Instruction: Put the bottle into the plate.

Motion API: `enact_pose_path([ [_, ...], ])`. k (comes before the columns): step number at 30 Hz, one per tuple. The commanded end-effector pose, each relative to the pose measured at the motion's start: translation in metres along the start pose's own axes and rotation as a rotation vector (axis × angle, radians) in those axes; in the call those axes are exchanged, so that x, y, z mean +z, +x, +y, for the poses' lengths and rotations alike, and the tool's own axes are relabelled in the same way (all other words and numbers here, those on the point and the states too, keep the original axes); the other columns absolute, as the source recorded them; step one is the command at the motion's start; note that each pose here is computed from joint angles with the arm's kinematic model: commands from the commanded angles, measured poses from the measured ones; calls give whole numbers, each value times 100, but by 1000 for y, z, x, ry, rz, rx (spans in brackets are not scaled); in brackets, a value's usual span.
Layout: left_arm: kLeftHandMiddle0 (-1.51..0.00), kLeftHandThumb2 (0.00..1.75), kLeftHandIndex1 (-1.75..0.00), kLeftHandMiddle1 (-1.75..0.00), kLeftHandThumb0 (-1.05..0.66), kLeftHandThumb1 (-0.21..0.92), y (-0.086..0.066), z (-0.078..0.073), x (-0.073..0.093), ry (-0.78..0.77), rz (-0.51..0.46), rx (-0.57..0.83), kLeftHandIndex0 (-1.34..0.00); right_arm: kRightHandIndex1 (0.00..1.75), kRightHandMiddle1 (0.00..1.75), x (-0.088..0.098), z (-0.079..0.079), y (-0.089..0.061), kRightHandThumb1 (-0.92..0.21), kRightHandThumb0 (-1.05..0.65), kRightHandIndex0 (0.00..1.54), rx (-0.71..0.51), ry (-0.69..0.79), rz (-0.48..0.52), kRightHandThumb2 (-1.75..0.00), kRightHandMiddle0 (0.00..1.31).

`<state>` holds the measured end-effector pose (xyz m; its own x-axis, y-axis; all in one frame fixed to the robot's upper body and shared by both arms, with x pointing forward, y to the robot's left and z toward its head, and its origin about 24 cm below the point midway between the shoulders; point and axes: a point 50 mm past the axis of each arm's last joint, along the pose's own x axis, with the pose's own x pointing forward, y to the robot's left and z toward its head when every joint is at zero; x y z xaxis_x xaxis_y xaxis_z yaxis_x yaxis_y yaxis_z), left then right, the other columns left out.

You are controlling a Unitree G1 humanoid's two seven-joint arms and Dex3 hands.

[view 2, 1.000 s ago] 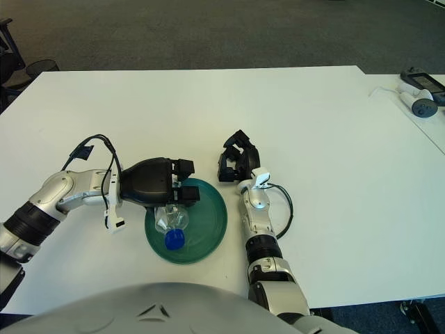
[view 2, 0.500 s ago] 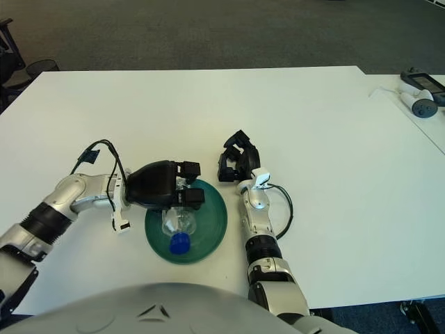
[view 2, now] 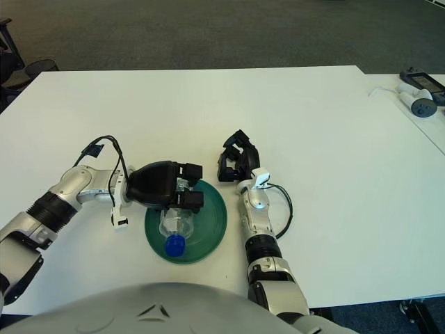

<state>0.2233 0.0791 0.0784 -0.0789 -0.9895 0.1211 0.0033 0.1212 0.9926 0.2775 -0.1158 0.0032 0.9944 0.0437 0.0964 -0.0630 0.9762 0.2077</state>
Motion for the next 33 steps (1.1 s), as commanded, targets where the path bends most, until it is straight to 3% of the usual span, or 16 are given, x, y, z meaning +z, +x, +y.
enact_pose_path([
  [1,-116,108,-175,-175,-42,50,-3,2,-3,9,-14,-36,-47,165,175,-23,0,-16,-10,0,81,-32,44,115,-154,54],
  [13,-113,106,-175,-175,-42,52,3,4,-8,-9,-17,-48,-46,165,175,-24,1,-17,-10,0,81,-34,51,108,-154,54],
  [20,-107,108,-175,-175,-42,50,4,19,-1,11,28,4,-47,166,175,-24,2,-17,-10,0,81,-35,55,109,-155,54],
  [26,-78,101,-175,-175,-41,55,2,18,-2,-7,104,4,-43,166,175,-24,2,-17,-9,0,82,-35,53,109,-155,54],
  [30,-54,101,-164,-175,-11,55,2,14,-3,-32,126,-38,-35,167,175,-24,2,-17,-9,0,81,-35,47,113,-155,54],
  [32,-36,76,-169,-166,-5,72,1,12,-3,-29,125,-65,-27,168,175,-24,2,-17,-9,0,81,-39,42,120,-156,54],
  [33,-24,66,-170,-142,-16,80,1,12,-4,-25,124,-77,-25,168,175,-24,2,-17,-10,0,81,-41,39,123,-156,54],
])
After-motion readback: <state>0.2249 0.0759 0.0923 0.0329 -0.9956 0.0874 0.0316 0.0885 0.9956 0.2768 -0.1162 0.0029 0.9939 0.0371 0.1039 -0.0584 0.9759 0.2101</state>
